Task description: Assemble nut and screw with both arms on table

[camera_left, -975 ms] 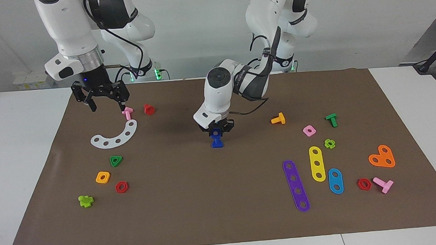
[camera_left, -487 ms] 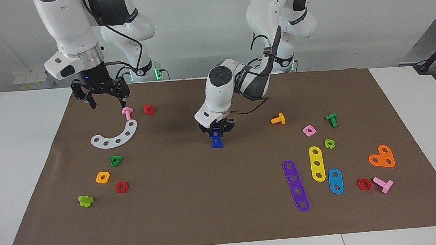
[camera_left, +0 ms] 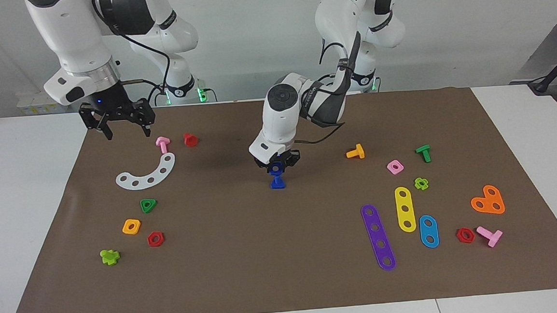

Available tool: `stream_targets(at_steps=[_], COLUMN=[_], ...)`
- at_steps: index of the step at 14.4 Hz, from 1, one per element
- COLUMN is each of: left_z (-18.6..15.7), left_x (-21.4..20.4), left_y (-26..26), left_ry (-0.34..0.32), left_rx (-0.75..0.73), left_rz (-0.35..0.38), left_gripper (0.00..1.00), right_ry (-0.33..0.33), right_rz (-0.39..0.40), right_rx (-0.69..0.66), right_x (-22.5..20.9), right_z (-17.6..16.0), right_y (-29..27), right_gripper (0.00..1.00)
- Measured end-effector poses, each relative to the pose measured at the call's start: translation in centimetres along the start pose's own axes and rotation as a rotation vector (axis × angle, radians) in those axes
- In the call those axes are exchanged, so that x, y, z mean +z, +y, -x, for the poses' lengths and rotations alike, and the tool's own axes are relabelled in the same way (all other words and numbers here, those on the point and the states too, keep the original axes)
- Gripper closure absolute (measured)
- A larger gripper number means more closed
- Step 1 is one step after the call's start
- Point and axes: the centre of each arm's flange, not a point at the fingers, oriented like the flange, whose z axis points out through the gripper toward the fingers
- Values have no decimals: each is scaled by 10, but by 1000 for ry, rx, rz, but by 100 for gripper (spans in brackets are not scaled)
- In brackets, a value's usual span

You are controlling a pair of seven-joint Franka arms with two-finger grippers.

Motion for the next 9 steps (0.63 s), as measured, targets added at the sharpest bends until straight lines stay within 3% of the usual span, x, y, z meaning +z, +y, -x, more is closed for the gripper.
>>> stream_targets(at_steps=[9], left_z=[-9], left_x=[12], left_y=[-3], left_ry=[31], left_rx=[-18], left_rz=[14], left_gripper=[54], right_ry=[6], right_rz=[-3], right_rx=[-5], right_x=[-3], right_z=[-1], right_y=[-3], right_gripper=[1])
